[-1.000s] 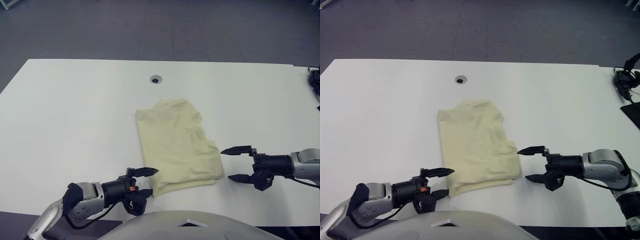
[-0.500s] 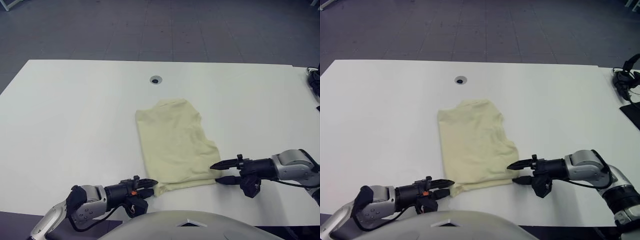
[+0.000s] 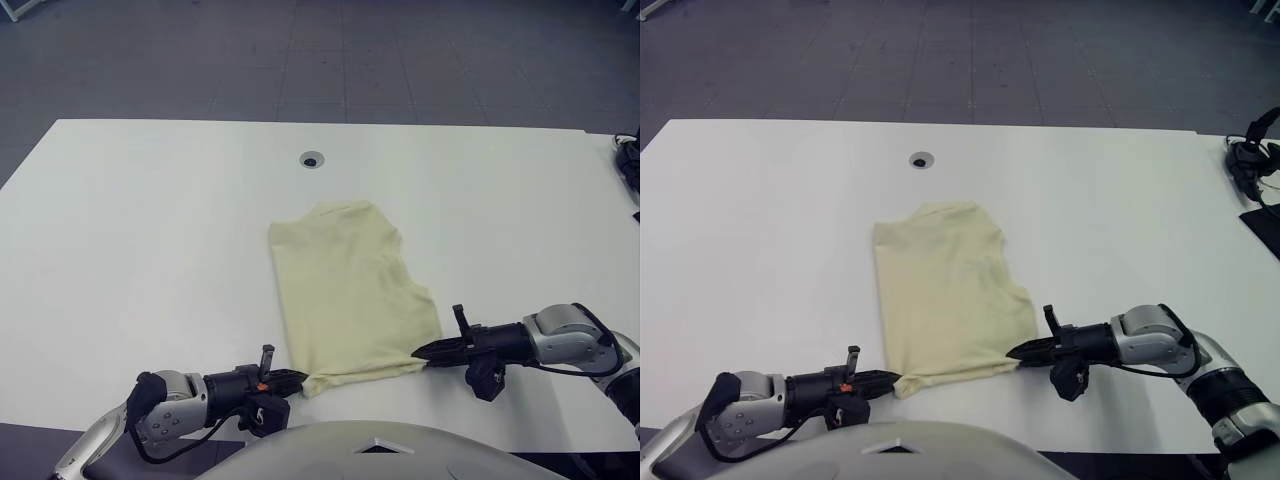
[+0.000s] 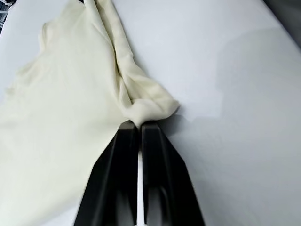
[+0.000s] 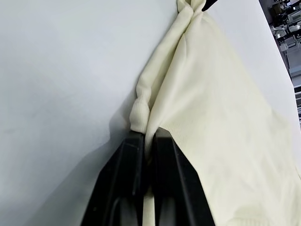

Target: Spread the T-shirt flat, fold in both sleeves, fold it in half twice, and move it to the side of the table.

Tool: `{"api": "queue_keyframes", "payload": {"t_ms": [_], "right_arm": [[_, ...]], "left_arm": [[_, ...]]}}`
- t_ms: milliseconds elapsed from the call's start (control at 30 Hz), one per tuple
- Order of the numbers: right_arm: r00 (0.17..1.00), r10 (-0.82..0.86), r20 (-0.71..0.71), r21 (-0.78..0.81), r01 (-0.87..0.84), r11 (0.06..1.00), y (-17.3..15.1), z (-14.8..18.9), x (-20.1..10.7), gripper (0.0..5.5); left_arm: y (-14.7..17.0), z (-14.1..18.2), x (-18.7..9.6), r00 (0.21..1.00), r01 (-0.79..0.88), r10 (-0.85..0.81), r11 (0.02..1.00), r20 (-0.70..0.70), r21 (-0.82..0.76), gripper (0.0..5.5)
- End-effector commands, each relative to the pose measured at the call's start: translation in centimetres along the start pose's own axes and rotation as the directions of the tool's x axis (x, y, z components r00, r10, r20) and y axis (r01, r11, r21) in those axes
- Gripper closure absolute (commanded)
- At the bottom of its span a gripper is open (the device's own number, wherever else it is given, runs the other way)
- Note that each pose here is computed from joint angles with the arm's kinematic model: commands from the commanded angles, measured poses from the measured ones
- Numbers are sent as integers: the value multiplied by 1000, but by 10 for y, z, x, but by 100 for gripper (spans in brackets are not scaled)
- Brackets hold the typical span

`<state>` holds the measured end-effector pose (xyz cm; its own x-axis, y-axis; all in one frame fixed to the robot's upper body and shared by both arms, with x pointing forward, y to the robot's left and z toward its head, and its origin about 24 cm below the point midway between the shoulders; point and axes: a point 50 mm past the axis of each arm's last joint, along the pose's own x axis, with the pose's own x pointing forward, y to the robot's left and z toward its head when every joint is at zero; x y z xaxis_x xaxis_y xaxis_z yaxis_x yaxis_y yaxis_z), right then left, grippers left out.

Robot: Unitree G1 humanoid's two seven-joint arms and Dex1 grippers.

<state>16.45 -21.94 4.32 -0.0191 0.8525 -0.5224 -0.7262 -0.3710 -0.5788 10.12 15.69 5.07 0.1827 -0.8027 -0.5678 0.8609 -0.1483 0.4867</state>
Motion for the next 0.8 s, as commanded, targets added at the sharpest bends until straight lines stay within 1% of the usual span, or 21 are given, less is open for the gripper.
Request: {"api": "queue_keyframes", "payload": {"t_ms": [33, 133, 200, 300, 367, 500, 600, 733, 800], "right_arm": [[999, 24, 44, 291, -36, 956, 7, 12, -2, 544], [991, 34, 129, 535, -99, 839, 4, 27, -10, 545], [979, 45, 198, 640, -164, 751, 2, 38, -16, 545], [954, 67, 293, 711, -264, 652, -2, 53, -23, 545], [934, 63, 352, 728, -315, 609, -7, 63, -28, 545], [896, -10, 444, 730, -356, 583, -20, 82, -35, 545], [890, -14, 456, 726, -362, 584, -23, 87, -37, 545], [917, -7, 398, 723, -309, 618, -26, 80, -33, 545], [939, -25, 343, 719, -246, 650, -31, 70, -31, 545]], "left_arm": [[-2, 6, -16, 997, 59, -50, 982, 53, -181, 550], [-10, 11, -34, 986, 155, -127, 939, 110, -305, 550], [-11, 15, -45, 978, 184, -132, 910, 160, -372, 550], [-7, 20, -61, 974, 178, -99, 890, 202, -419, 550], [-4, 28, -68, 970, 180, -87, 887, 229, -425, 550], [-4, 45, -79, 951, 230, -109, 875, 289, -426, 550], [2, 45, -84, 951, 240, -124, 874, 282, -423, 550], [16, 37, -87, 960, 222, -127, 891, 251, -396, 550], [23, 27, -85, 966, 225, -159, 904, 202, -363, 550]]}}
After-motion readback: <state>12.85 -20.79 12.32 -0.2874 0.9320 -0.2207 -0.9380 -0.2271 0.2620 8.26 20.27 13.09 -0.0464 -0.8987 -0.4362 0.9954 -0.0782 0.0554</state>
